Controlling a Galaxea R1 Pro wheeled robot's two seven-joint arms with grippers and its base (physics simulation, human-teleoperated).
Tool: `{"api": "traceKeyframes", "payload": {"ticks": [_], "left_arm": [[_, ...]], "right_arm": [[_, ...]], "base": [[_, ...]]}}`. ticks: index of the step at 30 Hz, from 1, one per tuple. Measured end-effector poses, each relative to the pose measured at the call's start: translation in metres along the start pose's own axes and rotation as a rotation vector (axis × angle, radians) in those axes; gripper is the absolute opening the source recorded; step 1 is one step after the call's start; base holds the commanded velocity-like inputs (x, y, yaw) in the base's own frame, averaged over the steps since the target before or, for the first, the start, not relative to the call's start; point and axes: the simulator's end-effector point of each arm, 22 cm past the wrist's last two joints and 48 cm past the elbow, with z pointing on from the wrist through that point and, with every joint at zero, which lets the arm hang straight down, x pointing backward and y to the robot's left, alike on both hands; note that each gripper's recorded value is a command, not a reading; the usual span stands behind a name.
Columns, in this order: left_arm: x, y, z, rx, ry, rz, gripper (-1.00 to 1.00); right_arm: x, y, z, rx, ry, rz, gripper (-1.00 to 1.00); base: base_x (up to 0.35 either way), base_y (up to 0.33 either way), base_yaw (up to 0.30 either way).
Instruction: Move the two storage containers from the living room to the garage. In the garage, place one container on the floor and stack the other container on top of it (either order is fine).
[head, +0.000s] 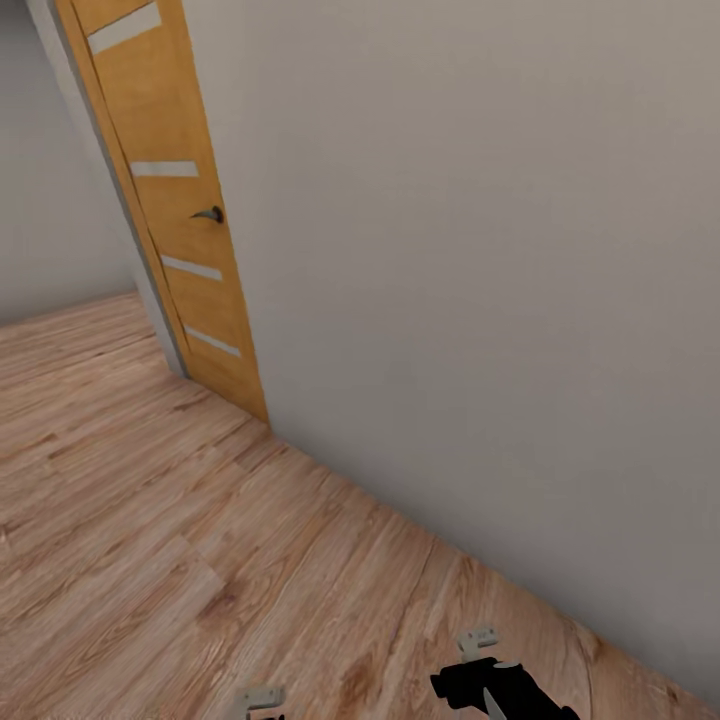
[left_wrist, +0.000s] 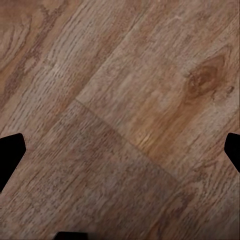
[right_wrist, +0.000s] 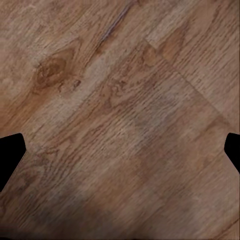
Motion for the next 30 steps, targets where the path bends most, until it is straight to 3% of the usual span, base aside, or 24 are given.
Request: {"api": "traceKeyframes", "payload": {"ticks": [30], "left_arm": [[0.014,0.001,0.004,-0.002,0.032,0.001,1.0]], "right_arm": [[0.014,0.001,0.008,-0.003,0.031,0.002,1.0]], "base": [[0.145,0.003,0.229]]}}
